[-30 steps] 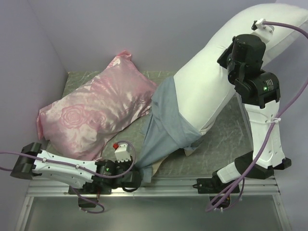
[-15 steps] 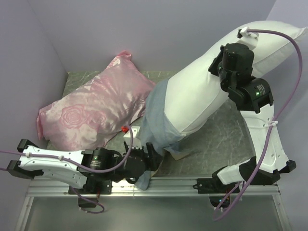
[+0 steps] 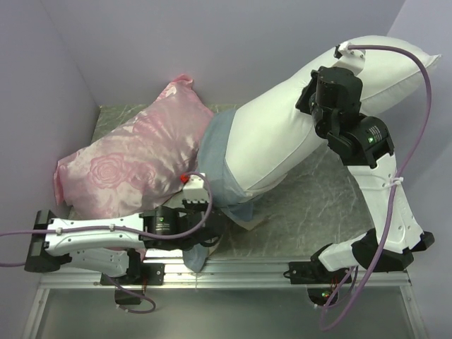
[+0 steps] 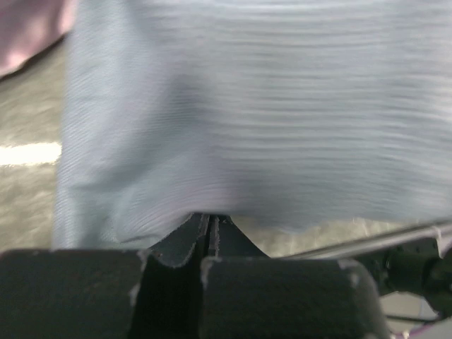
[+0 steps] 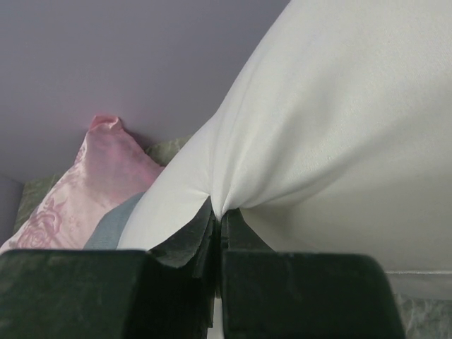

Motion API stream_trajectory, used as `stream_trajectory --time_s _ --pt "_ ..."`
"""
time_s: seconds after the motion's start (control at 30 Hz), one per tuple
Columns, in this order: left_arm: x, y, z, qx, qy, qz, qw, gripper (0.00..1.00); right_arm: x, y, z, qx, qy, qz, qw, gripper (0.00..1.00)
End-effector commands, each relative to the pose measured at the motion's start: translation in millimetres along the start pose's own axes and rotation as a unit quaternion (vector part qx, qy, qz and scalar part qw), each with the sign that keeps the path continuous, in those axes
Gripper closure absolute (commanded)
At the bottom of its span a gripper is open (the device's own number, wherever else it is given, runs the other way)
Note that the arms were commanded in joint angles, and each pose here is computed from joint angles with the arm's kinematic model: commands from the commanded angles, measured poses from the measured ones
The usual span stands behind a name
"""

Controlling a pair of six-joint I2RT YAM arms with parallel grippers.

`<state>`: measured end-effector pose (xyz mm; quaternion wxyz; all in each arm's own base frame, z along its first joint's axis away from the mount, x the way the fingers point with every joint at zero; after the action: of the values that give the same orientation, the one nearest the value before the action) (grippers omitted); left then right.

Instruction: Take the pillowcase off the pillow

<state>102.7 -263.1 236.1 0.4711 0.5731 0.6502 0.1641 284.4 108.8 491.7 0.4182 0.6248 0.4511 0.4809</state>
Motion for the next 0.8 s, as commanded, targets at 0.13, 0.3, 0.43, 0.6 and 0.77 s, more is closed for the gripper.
stream_trajectory --time_s 0.13,0.3,0.43,0.6,0.77 --pt "48 -10 9 0.009 0.024 -0.076 0.997 1.00 -7 94 -43 -0.154 0.025 0.112 0.981 1.00" --pt "38 -15 3 0.017 -0.049 -0.046 0.998 0.84 -8 98 -47 -0.157 0.030 0.112 0.981 1.00" --pt "8 4 -25 -0.008 -0.119 -0.031 0.992 0.39 -8 94 -46 -0.151 0.031 0.105 0.982 1.00" --pt "-20 15 -57 -0.010 -0.150 0.034 0.988 0.29 -7 91 -46 -0.149 0.038 0.103 0.983 1.00" --pt "-17 26 -55 -0.055 -0.082 0.071 0.993 0.25 -8 91 -48 -0.148 0.042 0.101 0.983 1.00"
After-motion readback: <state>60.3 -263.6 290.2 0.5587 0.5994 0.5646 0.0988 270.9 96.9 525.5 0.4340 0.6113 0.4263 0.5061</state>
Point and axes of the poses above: each gripper's point midway between its finger pads, its own z axis out along the fingers, its own x axis along the line the jaws close on, y = z × x, the point moved 5 cm from there along -z, back along the fingers, and after that the axes turned 3 degrees about -z, right-handed, at the moved point
